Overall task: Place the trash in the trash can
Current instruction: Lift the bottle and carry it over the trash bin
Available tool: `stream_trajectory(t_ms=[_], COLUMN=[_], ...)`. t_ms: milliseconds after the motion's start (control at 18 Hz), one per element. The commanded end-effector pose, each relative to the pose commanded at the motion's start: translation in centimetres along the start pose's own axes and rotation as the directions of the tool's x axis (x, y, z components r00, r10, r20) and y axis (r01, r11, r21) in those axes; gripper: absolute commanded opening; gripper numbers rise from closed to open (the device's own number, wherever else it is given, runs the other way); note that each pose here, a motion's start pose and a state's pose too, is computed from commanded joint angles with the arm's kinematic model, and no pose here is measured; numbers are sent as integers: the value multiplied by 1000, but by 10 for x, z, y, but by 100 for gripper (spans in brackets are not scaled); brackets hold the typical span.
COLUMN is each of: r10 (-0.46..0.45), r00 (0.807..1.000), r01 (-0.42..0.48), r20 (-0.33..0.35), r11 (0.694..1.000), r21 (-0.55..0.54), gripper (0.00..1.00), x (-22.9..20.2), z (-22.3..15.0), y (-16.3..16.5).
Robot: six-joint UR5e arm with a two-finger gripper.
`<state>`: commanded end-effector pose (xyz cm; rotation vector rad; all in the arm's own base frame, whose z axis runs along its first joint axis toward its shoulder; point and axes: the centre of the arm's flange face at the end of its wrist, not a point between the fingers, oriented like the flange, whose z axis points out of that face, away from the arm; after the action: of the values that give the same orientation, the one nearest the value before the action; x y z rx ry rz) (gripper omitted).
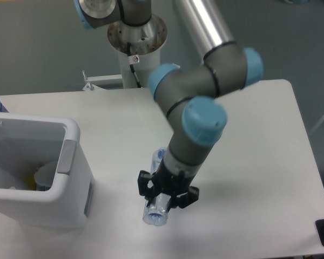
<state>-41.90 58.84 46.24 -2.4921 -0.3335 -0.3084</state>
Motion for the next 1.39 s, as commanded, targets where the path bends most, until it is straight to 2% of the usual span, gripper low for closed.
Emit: stream_trajectory(t_ms=[111, 278, 444, 556, 833, 1000, 1222, 1389], r10=[-1, 57, 137, 174, 293, 341, 370, 382], r00=[999, 992, 980, 974, 932, 905, 887, 881], r01=[7, -18, -68, -98, -183, -219, -241, -252], r20=[-42, -113, -143, -146, -213, -254, -277, -279], r11=[990, 948, 912, 903, 889, 886, 882, 878], r21=[144, 318, 405, 418, 420, 409, 405, 407], gripper=[14, 14, 14, 14, 14, 18, 19, 24], x=[11, 39, 70, 95, 182, 226, 248, 253], z=[-42, -89, -117, -125, -103, -85, -64, -56], y=[-19, -38, -48, -52, -62, -57, -47, -43])
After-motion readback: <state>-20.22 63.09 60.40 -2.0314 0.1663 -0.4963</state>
